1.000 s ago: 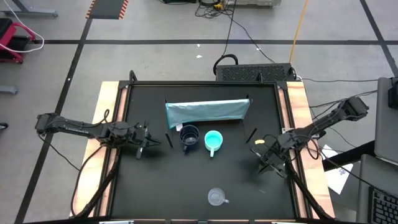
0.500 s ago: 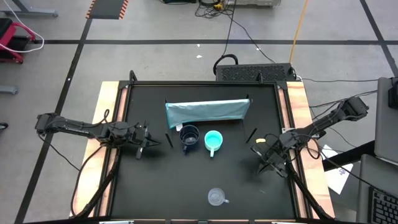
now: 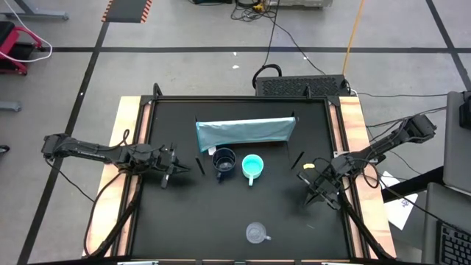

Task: Stack small to large cups/mugs on shelf
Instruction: Move the transparent mug to the center of the table

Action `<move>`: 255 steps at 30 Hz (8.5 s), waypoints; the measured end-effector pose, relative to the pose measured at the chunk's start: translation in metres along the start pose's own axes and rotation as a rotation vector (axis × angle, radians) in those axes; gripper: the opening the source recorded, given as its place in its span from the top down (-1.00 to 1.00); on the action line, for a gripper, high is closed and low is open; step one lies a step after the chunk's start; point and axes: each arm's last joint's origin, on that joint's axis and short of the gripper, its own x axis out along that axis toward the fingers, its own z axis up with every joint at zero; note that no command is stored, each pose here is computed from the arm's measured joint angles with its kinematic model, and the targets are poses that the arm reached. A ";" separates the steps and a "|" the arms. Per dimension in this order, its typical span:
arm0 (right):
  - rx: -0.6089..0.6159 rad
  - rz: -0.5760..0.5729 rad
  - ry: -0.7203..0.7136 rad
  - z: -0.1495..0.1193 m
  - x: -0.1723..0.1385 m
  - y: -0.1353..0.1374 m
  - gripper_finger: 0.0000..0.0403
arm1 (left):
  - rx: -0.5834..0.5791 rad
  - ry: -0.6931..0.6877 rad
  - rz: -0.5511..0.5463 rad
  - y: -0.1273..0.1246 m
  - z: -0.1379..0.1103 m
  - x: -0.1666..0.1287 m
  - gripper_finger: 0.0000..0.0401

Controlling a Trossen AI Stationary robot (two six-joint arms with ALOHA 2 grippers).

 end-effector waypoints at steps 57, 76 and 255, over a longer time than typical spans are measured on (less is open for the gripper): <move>0.262 0.034 0.407 0.082 0.147 -0.007 1.00 | -0.052 -0.026 0.000 0.000 0.003 0.000 0.88; 0.201 -0.041 0.526 0.127 0.169 -0.012 1.00 | -0.070 -0.026 0.000 0.000 0.003 0.000 0.88; 0.560 -0.575 0.771 0.113 0.133 -0.069 1.00 | -0.086 0.048 -0.001 0.000 -0.005 0.000 0.88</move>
